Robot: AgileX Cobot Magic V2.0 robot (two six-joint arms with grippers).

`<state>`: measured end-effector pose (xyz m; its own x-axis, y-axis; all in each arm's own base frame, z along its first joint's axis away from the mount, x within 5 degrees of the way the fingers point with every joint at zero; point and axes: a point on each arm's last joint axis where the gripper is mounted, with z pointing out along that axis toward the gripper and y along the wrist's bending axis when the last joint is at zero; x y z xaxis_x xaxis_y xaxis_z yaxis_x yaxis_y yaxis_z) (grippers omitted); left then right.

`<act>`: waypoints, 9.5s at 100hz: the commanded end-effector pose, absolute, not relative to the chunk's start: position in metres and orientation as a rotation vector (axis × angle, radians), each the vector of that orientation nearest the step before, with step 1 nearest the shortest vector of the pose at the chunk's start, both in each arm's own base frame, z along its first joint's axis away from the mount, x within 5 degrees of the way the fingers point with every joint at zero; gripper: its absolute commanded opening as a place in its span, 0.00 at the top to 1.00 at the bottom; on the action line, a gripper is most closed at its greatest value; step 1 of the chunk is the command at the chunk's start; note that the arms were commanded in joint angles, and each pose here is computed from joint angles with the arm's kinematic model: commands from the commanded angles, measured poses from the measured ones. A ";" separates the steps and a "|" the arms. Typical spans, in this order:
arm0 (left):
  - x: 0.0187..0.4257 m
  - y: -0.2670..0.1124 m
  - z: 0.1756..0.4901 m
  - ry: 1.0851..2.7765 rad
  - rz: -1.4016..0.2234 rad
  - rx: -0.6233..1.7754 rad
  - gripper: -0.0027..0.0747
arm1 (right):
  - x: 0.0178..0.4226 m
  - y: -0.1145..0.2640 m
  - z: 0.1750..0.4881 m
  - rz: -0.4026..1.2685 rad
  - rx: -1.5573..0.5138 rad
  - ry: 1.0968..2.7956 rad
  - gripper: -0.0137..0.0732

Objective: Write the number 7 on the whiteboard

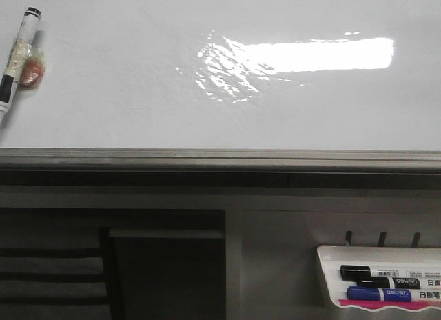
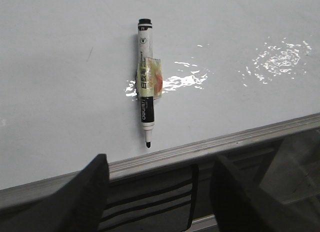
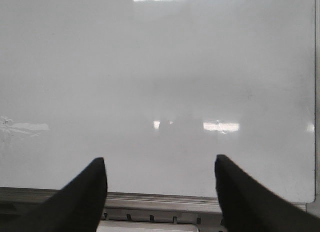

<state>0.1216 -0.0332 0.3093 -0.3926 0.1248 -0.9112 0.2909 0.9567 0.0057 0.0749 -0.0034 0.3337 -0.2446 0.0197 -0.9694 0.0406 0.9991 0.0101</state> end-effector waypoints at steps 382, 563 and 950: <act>0.157 -0.194 0.337 1.959 -0.192 1.845 0.99 | 0.168 0.193 0.352 0.531 -1.432 1.807 0.36; 0.154 -0.061 0.356 2.055 -0.299 0.518 0.53 | 0.184 0.072 0.340 0.352 -0.683 2.264 0.93; 0.203 -0.235 0.340 1.655 -0.645 1.623 0.86 | 0.189 0.128 0.392 0.377 -1.569 1.949 0.93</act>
